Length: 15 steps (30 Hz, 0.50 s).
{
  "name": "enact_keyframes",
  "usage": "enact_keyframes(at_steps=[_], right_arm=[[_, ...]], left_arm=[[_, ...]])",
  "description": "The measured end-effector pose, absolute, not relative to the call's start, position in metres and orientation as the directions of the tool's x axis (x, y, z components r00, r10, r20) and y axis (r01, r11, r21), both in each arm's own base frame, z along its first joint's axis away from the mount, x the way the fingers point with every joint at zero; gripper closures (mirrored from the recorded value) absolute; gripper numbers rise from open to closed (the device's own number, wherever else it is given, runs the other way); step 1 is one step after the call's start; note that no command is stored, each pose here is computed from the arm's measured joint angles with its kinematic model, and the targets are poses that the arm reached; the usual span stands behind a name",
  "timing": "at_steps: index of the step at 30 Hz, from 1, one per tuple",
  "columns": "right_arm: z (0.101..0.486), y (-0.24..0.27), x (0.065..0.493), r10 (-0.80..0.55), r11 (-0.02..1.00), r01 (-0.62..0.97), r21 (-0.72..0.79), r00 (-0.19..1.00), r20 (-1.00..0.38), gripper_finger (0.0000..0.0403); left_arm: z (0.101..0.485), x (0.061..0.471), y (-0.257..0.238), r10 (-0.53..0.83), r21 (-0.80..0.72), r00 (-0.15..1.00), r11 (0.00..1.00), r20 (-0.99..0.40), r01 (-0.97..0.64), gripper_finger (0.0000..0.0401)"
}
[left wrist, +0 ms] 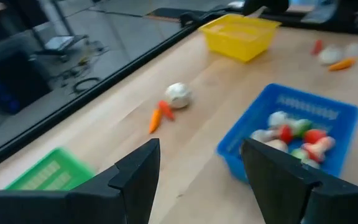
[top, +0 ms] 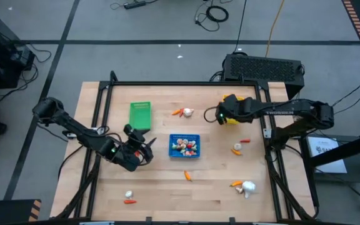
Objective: Sort produce into baskets
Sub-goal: Put the white garlic into the yellow bin
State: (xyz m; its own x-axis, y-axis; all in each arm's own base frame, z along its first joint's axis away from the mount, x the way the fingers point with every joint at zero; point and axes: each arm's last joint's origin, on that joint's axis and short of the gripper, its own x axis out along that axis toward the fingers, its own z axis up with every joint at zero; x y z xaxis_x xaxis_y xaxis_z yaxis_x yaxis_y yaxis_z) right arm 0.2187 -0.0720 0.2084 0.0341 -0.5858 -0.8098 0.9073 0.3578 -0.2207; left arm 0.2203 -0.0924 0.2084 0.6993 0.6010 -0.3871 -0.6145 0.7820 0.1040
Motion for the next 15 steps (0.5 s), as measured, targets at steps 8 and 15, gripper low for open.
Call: enact_keyframes(at_steps=[8,15], right_arm=[[0.209,-0.088,0.217,-0.601,0.322,0.924,-0.205,0.032,-0.799,0.0322],[0.209,-0.096,0.214,-0.602,0.288,0.935,-0.205,0.011,-0.798,0.0258]], left_arm=[[0.187,0.214,-0.082,0.610,0.080,0.672,0.762,-0.420,-0.642,0.0169],[0.194,0.222,-0.087,0.546,0.062,0.735,0.817,-0.402,-0.573,0.0169]])
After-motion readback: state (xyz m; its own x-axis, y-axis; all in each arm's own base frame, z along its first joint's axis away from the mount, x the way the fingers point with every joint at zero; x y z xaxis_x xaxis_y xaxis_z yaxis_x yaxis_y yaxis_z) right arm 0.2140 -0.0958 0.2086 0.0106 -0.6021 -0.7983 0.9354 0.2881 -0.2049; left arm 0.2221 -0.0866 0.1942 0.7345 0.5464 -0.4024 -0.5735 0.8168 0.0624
